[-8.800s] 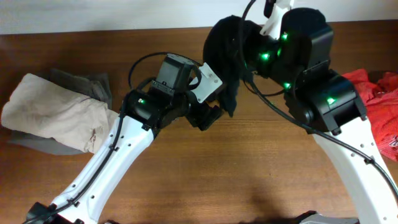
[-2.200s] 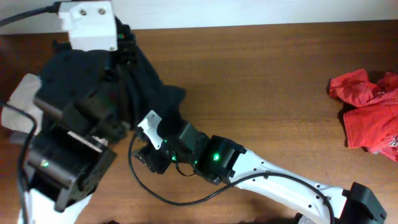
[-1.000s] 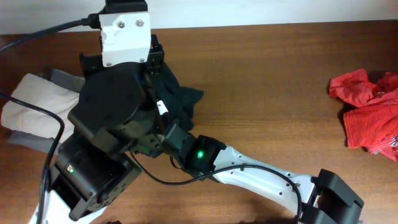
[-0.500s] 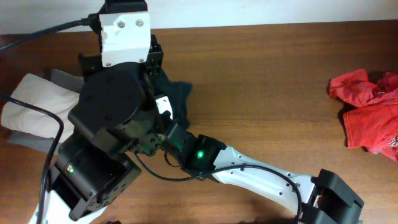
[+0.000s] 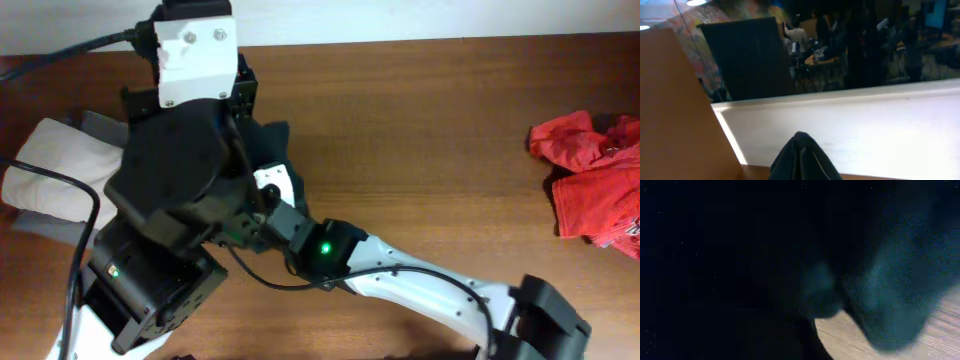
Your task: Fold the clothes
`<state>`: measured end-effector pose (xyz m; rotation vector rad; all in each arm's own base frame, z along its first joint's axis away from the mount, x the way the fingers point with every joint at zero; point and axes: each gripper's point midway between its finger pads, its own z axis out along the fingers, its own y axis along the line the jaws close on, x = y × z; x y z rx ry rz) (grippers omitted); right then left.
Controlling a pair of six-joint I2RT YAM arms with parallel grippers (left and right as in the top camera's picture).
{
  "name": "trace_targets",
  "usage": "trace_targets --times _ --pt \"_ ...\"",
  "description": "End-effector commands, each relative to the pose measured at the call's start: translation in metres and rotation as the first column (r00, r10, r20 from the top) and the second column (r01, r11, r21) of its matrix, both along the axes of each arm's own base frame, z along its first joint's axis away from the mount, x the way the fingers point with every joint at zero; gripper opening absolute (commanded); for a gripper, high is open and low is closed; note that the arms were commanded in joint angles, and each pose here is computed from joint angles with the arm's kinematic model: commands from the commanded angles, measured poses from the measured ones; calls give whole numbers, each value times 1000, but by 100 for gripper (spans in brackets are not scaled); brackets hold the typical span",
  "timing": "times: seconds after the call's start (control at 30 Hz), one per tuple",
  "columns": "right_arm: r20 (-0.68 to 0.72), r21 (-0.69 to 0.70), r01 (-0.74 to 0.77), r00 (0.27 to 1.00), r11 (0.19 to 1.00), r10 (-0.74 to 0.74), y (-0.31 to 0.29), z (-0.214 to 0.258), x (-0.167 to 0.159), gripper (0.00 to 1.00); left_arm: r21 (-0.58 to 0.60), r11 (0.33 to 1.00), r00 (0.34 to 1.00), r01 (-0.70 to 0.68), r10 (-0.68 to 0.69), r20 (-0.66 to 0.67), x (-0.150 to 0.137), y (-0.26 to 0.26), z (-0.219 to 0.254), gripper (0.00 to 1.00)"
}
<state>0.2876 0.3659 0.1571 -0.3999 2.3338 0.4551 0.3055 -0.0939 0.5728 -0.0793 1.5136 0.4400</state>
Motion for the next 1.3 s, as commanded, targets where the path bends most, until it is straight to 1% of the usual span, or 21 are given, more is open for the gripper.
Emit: trace_targets --times 0.0,0.17,0.27,0.33,0.4,0.5,0.6,0.7,0.77,0.83,1.0,1.1,1.13,1.27 --pt "116 -42 4 993 999 1 -29 47 0 4 6 999 998 -52 52 23 -9 15 15 0" --pt "229 -94 144 966 985 -119 -100 104 -12 4 6 992 992 -128 128 23 -4 38 15 0" --pt "316 -94 247 926 964 -207 -149 140 -22 4 13 984 984 -176 175 17 -1 53 14 0" --pt "372 -61 310 889 949 -266 -180 165 -30 4 34 982 982 -187 188 -2 0 56 10 0" --pt "420 -16 360 849 933 -321 -206 187 -37 4 71 981 982 -183 186 -35 1 55 3 0" --pt "483 39 421 786 906 -386 -238 213 -46 4 132 984 986 -123 136 -93 4 42 -10 0" --pt "528 81 485 720 871 -450 -265 231 -53 4 133 989 987 -62 80 -136 5 30 -24 0" --pt "551 87 500 697 861 -460 -277 239 -57 4 117 993 978 28 -3 -211 8 17 -48 0" --pt "564 78 505 688 859 -456 -281 243 -58 4 95 989 957 109 -79 -279 9 6 -68 0" --pt "583 59 527 671 848 -458 -287 245 -58 4 81 985 934 153 -117 -337 8 2 -83 1" --pt "588 59 592 630 804 -508 -305 247 -54 4 102 983 896 155 -96 -434 2 11 -107 3" --pt "577 61 620 618 782 -534 -315 245 -49 4 107 974 857 199 -120 -501 -1 10 -123 3" --pt "569 59 626 618 777 -542 -318 243 -47 4 96 973 849 209 -131 -512 -1 9 -126 3" --pt "535 50 652 623 757 -572 -330 235 -36 4 64 982 852 177 -121 -510 1 16 -128 3"
